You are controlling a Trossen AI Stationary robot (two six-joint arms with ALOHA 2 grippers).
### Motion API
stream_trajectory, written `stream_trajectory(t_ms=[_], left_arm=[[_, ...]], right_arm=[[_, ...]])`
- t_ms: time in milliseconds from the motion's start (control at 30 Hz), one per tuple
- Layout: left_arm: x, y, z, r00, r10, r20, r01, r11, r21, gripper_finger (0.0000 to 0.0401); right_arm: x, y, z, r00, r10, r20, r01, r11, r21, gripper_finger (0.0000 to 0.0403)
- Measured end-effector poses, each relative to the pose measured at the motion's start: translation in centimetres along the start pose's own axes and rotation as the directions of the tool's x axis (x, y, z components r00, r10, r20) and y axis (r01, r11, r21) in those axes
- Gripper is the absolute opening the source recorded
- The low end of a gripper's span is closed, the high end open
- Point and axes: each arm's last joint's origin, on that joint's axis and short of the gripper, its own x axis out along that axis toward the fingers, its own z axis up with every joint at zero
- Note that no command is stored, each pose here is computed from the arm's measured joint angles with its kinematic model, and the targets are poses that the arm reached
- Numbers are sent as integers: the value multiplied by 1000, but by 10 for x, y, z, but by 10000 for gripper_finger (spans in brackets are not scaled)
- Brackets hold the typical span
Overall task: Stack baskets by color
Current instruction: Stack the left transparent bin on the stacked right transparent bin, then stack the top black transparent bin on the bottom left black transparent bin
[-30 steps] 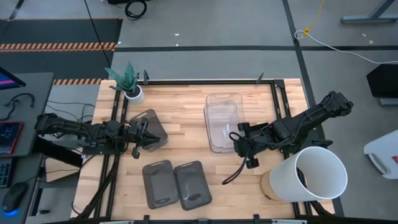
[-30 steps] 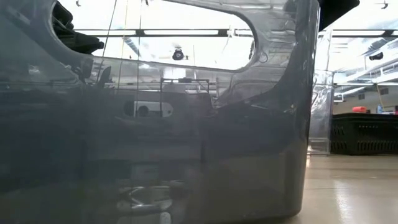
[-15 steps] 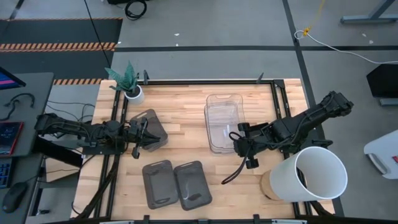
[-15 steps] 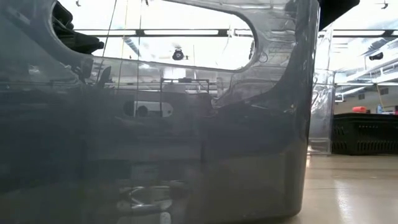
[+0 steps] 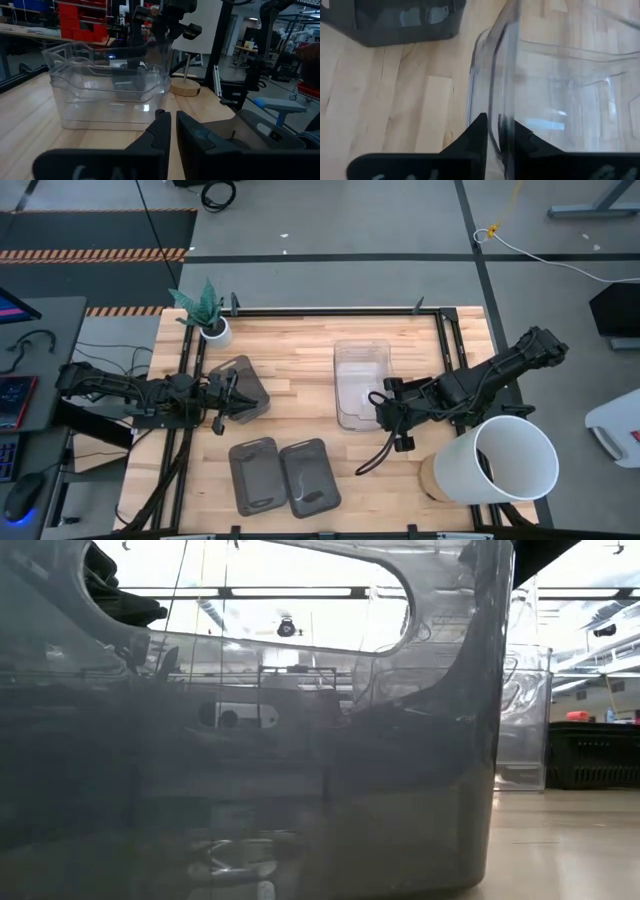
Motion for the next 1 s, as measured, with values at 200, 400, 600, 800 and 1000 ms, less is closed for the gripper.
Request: stream_trajectory(t_ms=[200, 400, 600, 800, 1000], left_arm=[[0, 0, 0, 1000, 0, 0, 0, 1000, 0, 29], [0, 0, 0, 1000, 0, 0, 0, 1000, 0, 26], [0, 0, 0, 1000, 0, 0, 0, 1000, 0, 34], [0, 0, 0, 1000, 0, 0, 0, 1000, 0, 35], [0, 0, 0, 1000, 0, 0, 0, 1000, 0, 28]], right_arm=[[0, 0, 2, 1000, 4, 15, -4, 1000, 3, 81], [0, 1, 5, 999, 4, 47, -3, 1000, -8, 121], [-1, 0, 11, 994, 14, 106, -12, 1000, -22, 166], [-4, -5, 15, 988, 12, 152, -13, 1000, 6, 208], [-22, -11, 24, 978, 32, 206, -43, 998, 51, 237]])
